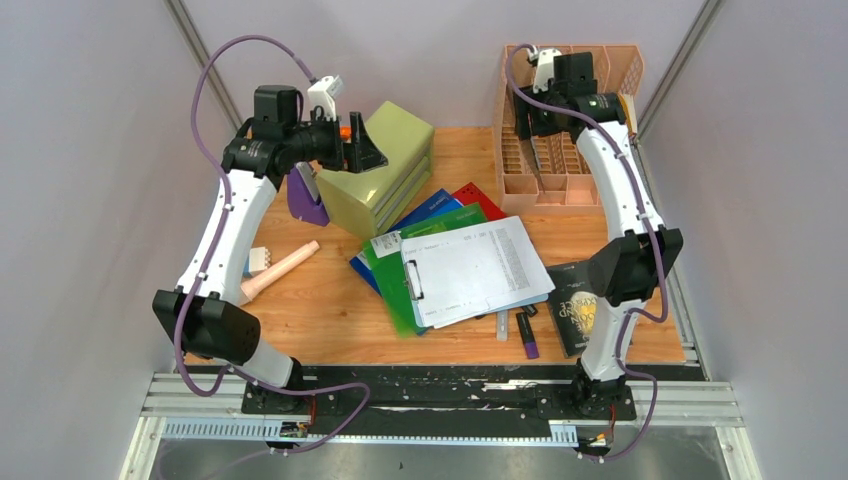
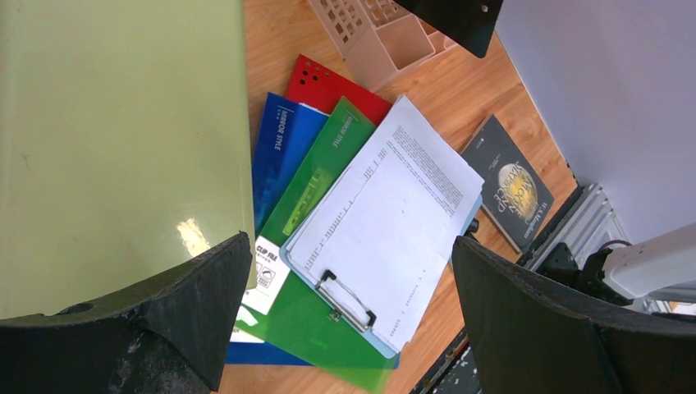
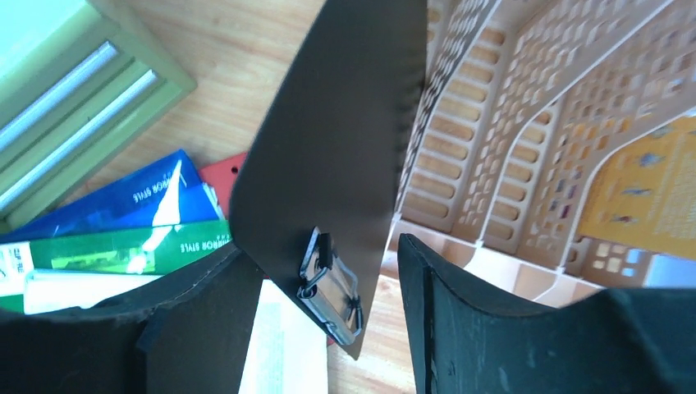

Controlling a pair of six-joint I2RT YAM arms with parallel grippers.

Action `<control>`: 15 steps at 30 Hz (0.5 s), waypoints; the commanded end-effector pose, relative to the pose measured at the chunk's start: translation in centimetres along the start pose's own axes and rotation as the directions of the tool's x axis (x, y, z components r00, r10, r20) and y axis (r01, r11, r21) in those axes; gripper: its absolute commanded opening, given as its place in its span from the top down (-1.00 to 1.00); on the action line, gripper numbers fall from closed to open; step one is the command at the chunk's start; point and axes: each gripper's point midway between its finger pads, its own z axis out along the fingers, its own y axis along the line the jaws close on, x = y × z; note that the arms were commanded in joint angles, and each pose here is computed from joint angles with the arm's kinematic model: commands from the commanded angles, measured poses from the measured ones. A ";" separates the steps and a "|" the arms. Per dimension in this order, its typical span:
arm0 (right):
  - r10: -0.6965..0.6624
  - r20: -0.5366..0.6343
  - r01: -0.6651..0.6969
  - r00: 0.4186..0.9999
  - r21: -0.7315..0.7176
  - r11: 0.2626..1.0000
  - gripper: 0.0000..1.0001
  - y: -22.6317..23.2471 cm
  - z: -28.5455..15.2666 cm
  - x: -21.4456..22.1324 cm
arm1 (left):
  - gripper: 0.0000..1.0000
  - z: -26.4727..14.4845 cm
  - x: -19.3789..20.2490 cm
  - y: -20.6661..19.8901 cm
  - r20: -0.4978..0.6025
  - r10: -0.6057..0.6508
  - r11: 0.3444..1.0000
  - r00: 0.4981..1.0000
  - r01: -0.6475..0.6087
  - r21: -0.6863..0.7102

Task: Organize the desk
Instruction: Place the folder in the storage box.

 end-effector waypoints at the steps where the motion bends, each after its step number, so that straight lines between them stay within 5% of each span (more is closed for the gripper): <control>1: 0.030 -0.049 -0.033 0.998 -0.074 0.997 -0.21 1.4 0.0 2.2 | -1.00 -1.0 -0.9 -1.2 0.046 0.040 0.999 0.998 -0.041 0.021; 15: -0.051 -0.074 0.051 0.996 0.002 0.999 -0.32 0.3 0.6 9.7 | -1.00 -0.6 -0.3 -0.4 0.035 0.052 0.999 0.998 -0.053 0.004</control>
